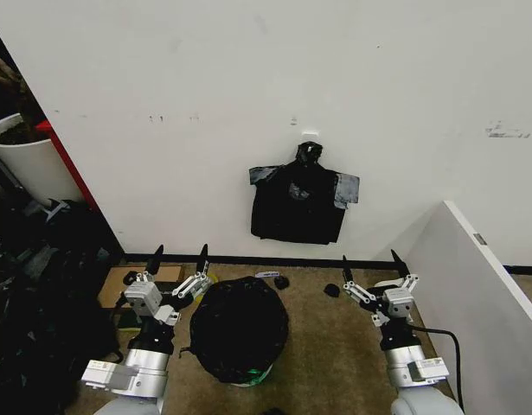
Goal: Place the garbage bag over the trash bin.
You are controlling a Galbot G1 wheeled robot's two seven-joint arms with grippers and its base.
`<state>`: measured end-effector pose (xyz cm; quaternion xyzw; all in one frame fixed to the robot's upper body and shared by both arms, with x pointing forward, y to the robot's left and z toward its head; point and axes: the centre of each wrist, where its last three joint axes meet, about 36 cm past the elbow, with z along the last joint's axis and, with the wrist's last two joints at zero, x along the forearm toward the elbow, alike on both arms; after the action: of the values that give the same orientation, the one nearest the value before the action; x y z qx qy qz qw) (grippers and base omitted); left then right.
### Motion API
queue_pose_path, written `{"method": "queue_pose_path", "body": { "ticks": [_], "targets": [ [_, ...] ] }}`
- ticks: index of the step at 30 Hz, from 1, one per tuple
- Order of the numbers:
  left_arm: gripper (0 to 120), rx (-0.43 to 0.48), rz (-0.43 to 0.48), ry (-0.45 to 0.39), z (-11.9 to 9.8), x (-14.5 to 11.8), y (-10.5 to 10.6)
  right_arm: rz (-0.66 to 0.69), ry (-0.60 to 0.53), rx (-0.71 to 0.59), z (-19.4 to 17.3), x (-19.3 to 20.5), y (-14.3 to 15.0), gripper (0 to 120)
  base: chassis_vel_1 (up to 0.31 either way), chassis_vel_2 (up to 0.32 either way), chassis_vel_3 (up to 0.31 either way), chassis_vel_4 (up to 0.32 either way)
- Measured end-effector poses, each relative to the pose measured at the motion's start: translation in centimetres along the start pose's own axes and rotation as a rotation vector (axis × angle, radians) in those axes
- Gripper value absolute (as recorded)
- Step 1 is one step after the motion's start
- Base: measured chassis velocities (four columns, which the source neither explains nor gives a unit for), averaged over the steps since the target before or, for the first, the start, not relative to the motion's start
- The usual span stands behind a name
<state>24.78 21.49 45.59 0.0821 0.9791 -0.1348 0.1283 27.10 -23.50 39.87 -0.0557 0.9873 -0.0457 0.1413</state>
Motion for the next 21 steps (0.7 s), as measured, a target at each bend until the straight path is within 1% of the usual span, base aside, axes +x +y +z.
{"method": "queue_pose_path", "body": {
  "ticks": [2, 3, 6, 7, 8, 10, 11, 12, 15, 21],
  "targets": [
    [94, 0.002, 0.001, -0.003, 0.12, -0.05, -0.05, 0.0, -0.008, -0.005, -0.03, -0.09, -0.14, 90, 0.0, 0.0, 0.0, 0.0],
    [94, 0.002, 0.001, -0.003, 0.12, -0.05, -0.05, 0.0, -0.008, -0.005, -0.03, -0.09, -0.14, 90, 0.0, 0.0, 0.0, 0.0],
    [82, 0.005, -0.004, -0.005, 0.2, -0.05, -0.2, -0.004, -0.01, -0.007, 0.01, -0.2, -0.28, 79, 0.0, 0.0, 0.0, 0.0],
    [85, 0.005, -0.006, -0.005, 0.22, -0.04, -0.25, -0.007, -0.01, -0.007, 0.05, -0.22, -0.28, 75, 0.0, 0.0, 0.0, 0.0],
    [90, 0.004, -0.008, -0.006, 0.25, -0.03, -0.29, -0.01, -0.009, -0.007, 0.09, -0.24, -0.28, 79, 0.0, 0.0, 0.0, 0.0],
    [91, 0.003, -0.009, -0.005, 0.32, -0.02, -0.3, -0.012, -0.01, -0.006, 0.11, -0.27, -0.28, 81, 0.0, 0.0, 0.0, 0.0],
    [96, 0.002, -0.01, -0.004, 0.39, -0.01, -0.33, -0.015, -0.01, -0.005, 0.13, -0.3, -0.3, 85, 0.0, 0.0, 0.0, 0.0],
    [98, 0.0, -0.012, -0.004, 0.45, 0.0, -0.37, -0.018, -0.01, -0.004, 0.17, -0.33, -0.34, 90, 0.0, 0.0, 0.0, 0.0],
    [100, -0.002, -0.016, -0.004, 0.53, 0.07, -0.5, -0.025, -0.01, 0.0, 0.22, -0.39, -0.55, 99, 0.0, 0.0, 0.0, 0.0],
    [100, -0.017, -0.021, -0.004, 0.56, 0.55, -0.58, -0.032, -0.014, 0.001, 0.16, -0.42, -0.71, 100, 0.0, 0.0, 0.0, 0.0]
  ]
}}
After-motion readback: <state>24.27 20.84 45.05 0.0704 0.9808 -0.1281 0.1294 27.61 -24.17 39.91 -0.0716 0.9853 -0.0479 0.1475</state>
